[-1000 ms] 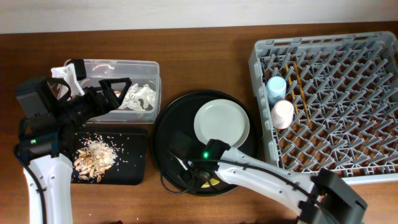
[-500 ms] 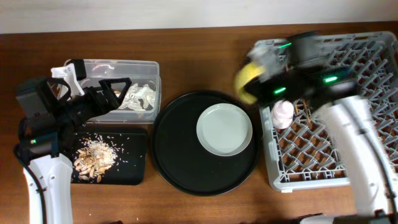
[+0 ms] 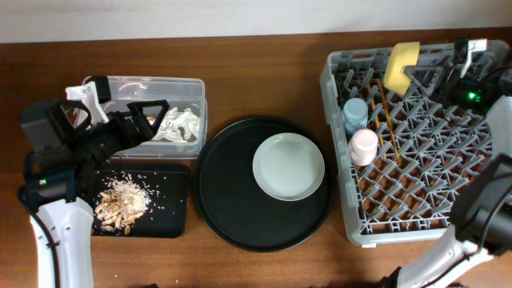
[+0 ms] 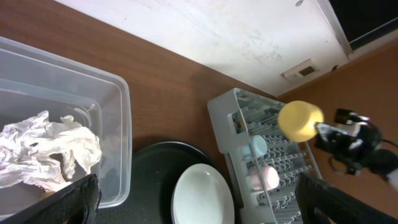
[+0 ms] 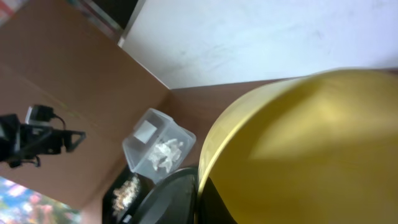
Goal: Sort waste into correct bins and load items into the dishwasher rack
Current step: 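Lift the yellow bowl and set it in the dish rack with right gripper, then move the right gripper back to the white plate on the tray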
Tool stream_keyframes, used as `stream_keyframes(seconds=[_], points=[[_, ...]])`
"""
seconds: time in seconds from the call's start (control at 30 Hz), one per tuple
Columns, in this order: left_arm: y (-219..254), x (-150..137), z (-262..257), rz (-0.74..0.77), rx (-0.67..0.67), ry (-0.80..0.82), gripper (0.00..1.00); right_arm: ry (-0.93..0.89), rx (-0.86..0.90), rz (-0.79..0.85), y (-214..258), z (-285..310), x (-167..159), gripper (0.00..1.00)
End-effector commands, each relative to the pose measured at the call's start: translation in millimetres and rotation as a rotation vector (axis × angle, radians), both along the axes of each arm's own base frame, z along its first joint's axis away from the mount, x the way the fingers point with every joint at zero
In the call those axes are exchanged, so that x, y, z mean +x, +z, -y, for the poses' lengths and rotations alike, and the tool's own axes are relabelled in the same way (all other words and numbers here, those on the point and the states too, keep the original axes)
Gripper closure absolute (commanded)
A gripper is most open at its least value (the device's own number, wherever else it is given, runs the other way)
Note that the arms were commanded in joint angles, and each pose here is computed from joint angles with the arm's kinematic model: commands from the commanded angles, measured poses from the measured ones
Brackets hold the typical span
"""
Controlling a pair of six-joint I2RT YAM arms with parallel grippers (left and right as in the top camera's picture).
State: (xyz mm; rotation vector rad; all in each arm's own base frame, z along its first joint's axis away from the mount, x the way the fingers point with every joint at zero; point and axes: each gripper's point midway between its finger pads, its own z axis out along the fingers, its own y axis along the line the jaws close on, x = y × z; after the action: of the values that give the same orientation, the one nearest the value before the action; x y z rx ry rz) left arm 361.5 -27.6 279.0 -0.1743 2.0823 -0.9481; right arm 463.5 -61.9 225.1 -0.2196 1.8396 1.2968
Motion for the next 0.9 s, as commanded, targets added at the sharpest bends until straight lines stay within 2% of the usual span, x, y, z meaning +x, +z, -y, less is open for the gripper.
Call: stream_keyframes(seconds=[0.0, 0.27, 0.4, 0.53, 0.6, 0.67, 0.7, 0.77, 0.87], points=[[11, -1, 1, 0.023, -0.007, -0.004, 0.01, 0.055, 0.129, -0.055, -11, -3, 5, 0.96], [11, -1, 1, 0.023, -0.007, -0.004, 0.01, 0.044, 0.16, -0.107, -25, 1, 4, 0.96], [11, -1, 1, 0.023, -0.006, -0.004, 0.01, -0.037, 0.127, -0.219, -45, 14, 3, 0.96], [11, -1, 1, 0.023, -0.007, -0.004, 0.01, -0.081, 0.133, -0.259, -55, 29, -4, 0.95], [11, -1, 1, 0.023, -0.006, -0.004, 0.01, -0.101, 0.148, -0.278, -56, 37, -7, 0.82], [11, -1, 1, 0.023, -0.007, -0.004, 0.01, -0.123, 0.167, -0.302, -57, 45, -12, 0.61], [11, -1, 1, 0.023, -0.007, -0.004, 0.01, -0.139, 0.18, -0.318, -58, 52, -15, 0.55], [11, -1, 1, 0.023, -0.007, -0.004, 0.01, -0.168, 0.201, -0.341, -58, 63, -21, 0.34], [11, -1, 1, 0.023, -0.007, -0.004, 0.01, -0.211, 0.223, -0.356, -59, 81, -29, 0.11]])
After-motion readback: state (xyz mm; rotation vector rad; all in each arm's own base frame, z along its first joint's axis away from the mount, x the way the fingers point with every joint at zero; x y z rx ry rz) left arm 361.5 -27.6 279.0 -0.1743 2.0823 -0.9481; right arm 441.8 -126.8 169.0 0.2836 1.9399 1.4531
